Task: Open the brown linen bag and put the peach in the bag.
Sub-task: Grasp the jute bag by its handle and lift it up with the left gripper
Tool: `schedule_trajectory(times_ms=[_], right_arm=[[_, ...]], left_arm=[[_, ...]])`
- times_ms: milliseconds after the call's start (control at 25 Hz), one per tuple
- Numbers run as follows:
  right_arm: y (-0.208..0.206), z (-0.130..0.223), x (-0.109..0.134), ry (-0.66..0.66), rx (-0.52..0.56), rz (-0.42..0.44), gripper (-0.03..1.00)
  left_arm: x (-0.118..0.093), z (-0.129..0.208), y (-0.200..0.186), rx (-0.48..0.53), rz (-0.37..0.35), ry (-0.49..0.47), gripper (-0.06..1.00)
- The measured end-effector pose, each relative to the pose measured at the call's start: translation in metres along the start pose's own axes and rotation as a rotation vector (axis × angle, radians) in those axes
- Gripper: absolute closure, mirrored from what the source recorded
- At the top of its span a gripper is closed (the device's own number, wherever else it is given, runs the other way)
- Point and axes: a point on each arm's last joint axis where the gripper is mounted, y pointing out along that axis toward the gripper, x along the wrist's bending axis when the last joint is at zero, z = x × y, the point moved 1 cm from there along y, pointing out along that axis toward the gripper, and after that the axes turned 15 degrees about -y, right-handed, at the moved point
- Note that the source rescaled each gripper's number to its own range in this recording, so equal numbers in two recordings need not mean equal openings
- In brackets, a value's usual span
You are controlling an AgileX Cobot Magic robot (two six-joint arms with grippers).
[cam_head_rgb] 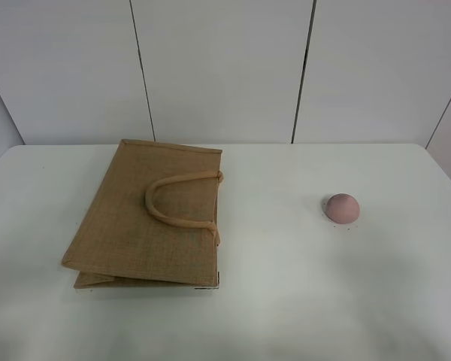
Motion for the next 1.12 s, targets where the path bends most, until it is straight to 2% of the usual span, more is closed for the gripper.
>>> schedule_trajectory(times_ms=[480,600,800,1120], right_arm=[[0.000,0.000,0.000,0.000,0.000,0.000,-0.03],[0.000,0.000,0.000,0.000,0.000,0.000,-0.03],[0.000,0.000,0.000,0.000,0.000,0.000,-0.03],[0.000,0.000,0.000,0.000,0.000,0.000,-0.03]], left_arm=[[-0.001,-0.006,-0.005,-0.005,-0.004,0.003,-0.05],[-0.005,-0.020,-0.004,0.085,-0.025,-0.001,-0.05],[-0.014,-0.063,0.015,0.256,-0.065,0.010,-0.06],[-0.024,-0.146,0.096,0.457,-0.152,0.029,-0.06]])
